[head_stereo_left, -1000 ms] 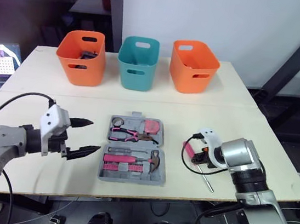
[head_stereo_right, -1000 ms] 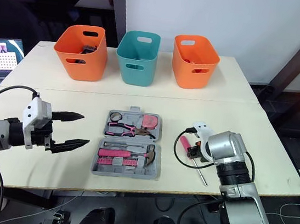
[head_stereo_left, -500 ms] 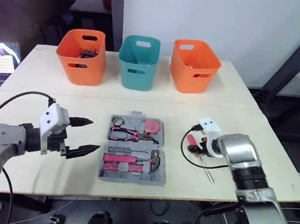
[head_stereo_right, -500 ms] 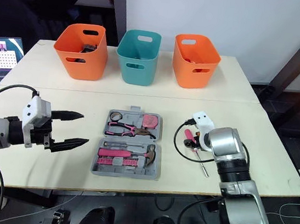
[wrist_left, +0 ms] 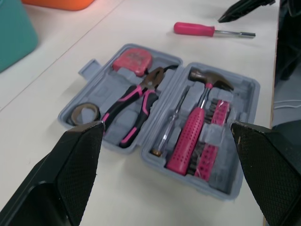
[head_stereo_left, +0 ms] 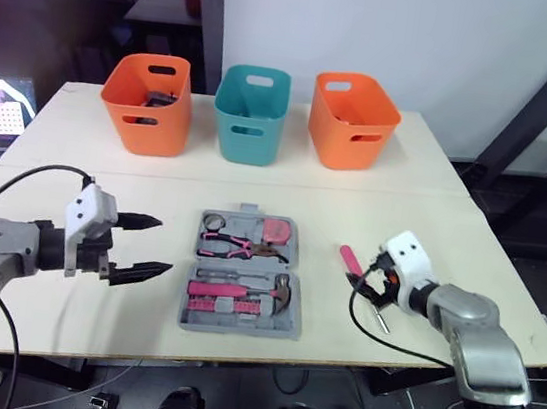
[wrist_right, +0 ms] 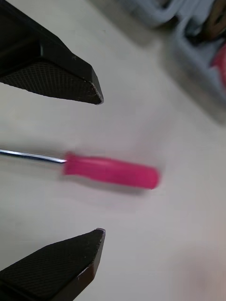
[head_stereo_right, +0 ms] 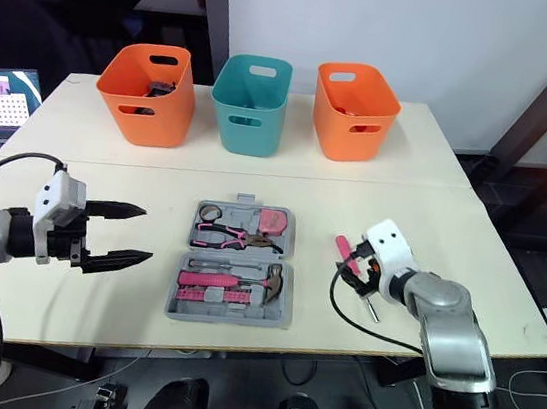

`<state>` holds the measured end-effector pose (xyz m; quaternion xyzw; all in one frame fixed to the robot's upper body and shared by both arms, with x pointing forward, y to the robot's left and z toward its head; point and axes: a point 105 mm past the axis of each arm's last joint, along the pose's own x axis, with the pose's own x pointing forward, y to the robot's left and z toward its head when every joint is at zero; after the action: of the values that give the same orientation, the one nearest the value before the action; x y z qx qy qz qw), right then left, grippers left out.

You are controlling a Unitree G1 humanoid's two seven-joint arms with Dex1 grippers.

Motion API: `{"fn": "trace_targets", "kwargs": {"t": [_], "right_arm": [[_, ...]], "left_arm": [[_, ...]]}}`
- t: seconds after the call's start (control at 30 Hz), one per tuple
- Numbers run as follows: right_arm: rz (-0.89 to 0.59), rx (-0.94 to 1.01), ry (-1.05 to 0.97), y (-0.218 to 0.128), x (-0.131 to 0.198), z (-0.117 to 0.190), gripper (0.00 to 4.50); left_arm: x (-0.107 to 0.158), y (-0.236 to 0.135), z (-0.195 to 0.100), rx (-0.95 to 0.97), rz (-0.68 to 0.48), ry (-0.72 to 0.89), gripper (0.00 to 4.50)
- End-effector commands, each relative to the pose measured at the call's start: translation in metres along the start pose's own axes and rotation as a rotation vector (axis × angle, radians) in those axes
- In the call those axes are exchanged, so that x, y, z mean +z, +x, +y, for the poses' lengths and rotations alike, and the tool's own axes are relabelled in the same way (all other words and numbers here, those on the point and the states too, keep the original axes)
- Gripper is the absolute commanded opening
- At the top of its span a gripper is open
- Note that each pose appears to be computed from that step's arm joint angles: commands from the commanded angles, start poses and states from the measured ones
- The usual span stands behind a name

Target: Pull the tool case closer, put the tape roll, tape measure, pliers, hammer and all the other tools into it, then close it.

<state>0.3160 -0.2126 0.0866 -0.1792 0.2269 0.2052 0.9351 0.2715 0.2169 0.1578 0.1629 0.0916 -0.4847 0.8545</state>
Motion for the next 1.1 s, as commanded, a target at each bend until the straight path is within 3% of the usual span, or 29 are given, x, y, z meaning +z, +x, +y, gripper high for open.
{"fn": "trace_targets", "kwargs": {"t": [0.03,0.67,0.77,1.0,1.1], "right_arm": [[-0.044,-0.066,0.058,-0.003,0.000,-0.013,4.49],[-0.029,-0.047,0.187,0.042,-0.017,0.001,4.49],[-0.010,-0.045,0.207,0.043,-0.020,0.003,3.72],[-0.023,-0.012,0.228,0.038,-0.020,0.012,0.41],[-0.044,-0.020,0.205,0.032,-0.007,0.004,0.39]], "left_arm": [[0.010,-0.001,0.003,-0.005,-0.002,0.056,4.50],[0.004,-0.011,0.001,0.013,0.032,0.061,4.50],[0.001,-0.015,0.000,0.014,0.047,0.059,4.50],[-0.003,-0.019,-0.001,0.006,0.051,0.033,4.50],[-0.009,-0.021,0.001,0.020,0.057,0.026,4.50]]}}
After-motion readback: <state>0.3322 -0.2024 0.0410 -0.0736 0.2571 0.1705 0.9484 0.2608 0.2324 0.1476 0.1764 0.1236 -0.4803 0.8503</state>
